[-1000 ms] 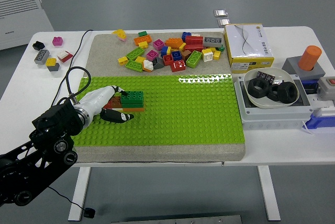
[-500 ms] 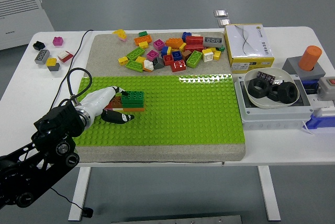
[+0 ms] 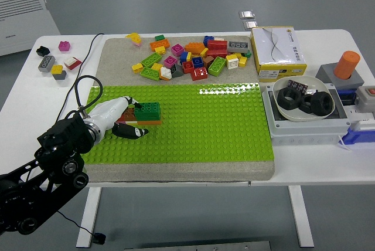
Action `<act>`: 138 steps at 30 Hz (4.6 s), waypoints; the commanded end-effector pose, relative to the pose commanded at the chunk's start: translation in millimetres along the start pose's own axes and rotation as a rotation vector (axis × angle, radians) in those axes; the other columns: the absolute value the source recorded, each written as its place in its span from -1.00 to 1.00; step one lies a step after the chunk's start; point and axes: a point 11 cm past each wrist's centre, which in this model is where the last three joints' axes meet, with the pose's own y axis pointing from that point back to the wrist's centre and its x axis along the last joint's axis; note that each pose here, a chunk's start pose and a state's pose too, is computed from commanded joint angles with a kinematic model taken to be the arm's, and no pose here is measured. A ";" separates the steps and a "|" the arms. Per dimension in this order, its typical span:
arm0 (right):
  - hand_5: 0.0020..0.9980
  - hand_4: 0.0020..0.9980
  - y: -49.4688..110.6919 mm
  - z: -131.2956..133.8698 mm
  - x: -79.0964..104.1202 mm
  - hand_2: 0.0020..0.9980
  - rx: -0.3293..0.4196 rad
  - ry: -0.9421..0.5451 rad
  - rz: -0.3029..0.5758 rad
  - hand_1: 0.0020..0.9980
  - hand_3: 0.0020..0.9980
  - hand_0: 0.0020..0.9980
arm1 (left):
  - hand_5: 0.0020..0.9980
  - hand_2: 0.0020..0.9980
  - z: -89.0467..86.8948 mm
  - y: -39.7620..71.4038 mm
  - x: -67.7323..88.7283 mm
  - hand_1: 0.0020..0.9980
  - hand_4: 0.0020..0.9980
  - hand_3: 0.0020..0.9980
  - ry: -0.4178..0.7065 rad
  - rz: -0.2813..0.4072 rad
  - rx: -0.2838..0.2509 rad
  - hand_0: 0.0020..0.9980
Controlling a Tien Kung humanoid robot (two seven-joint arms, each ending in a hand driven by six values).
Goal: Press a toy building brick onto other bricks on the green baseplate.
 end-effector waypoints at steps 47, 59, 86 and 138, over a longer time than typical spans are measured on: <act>0.68 0.65 0.1 0.1 1.7 0.13 0.000 -0.005 0.001 0.38 0.48 0.02 | -0.32 1.00 -4.9 -4.9 -15.1 0.98 0.61 0.41 -0.001 -0.004 0.028 0.87; 0.68 0.65 0.0 1.5 1.1 0.13 -0.005 -0.003 0.001 0.38 0.48 0.02 | -0.36 0.99 1.1 2.3 9.9 0.96 0.53 0.29 0.073 0.107 -0.006 0.84; 0.69 0.65 -0.2 -1.7 -13.1 0.26 0.007 -0.003 -0.015 0.38 0.48 0.02 | -0.64 0.93 -107.8 58.8 38.5 0.90 0.62 0.54 0.541 0.589 0.205 0.82; 0.65 0.61 0.8 -14.8 1.7 0.28 0.024 -0.003 0.008 0.38 0.47 0.02 | 0.03 0.77 -86.7 21.0 -16.8 0.81 0.98 0.32 0.195 0.303 0.321 0.91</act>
